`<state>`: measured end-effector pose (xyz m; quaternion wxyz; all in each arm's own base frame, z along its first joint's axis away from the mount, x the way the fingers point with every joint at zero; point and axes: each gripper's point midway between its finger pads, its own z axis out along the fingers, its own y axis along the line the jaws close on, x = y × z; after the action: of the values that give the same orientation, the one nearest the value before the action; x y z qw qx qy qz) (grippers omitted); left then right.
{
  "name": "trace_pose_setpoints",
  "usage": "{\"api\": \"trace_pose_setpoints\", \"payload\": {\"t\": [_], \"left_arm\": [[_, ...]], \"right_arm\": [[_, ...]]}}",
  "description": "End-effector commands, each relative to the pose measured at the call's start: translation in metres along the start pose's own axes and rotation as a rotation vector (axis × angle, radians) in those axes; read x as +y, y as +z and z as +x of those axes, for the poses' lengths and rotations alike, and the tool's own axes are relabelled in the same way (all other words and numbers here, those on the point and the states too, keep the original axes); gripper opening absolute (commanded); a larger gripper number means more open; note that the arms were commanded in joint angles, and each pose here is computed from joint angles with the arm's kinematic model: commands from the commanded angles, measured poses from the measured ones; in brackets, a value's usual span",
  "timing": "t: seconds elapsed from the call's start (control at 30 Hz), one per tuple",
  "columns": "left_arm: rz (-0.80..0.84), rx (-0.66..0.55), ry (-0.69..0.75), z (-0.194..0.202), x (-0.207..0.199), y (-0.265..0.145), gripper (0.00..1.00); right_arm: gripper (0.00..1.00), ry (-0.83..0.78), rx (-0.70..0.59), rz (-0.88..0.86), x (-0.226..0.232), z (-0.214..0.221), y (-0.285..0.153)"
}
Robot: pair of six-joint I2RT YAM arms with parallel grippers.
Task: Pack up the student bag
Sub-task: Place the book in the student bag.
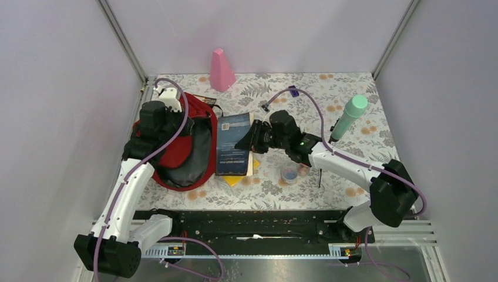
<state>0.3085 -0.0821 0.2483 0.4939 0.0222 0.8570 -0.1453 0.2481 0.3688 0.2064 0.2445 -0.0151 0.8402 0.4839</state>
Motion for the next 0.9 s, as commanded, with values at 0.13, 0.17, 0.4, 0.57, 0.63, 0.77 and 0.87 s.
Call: {"api": "trace_pose_setpoints", "payload": {"t": [0.13,0.17,0.4,0.57,0.63,0.77,0.87], "left_arm": [[0.151,-0.269,0.173,-0.072,-0.032,-0.018,0.00],[0.147,-0.262,0.172,-0.071,-0.031,-0.018,0.00],[0.234,-0.259,0.189,-0.060,-0.045,-0.024,0.00],[0.282,-0.256,0.192,-0.054,-0.052,-0.024,0.00],[0.297,-0.247,0.186,-0.052,-0.054,-0.024,0.00],[0.328,-0.241,0.174,-0.051,-0.059,-0.023,0.00],[0.353,-0.239,0.172,-0.051,-0.064,-0.025,0.00]], "right_arm": [[0.00,0.148,0.029,-0.173,0.067,0.016,0.022],[0.00,0.143,0.032,-0.164,0.068,0.018,0.025],[0.00,0.135,0.010,-0.053,0.050,0.015,0.058],[0.00,0.173,-0.103,-0.056,0.053,-0.010,0.079],[0.00,0.201,-0.171,-0.042,0.051,-0.023,0.086],[0.00,0.268,-0.298,-0.053,0.048,-0.048,0.105],[0.00,0.293,-0.368,-0.063,0.047,-0.062,0.118]]}}
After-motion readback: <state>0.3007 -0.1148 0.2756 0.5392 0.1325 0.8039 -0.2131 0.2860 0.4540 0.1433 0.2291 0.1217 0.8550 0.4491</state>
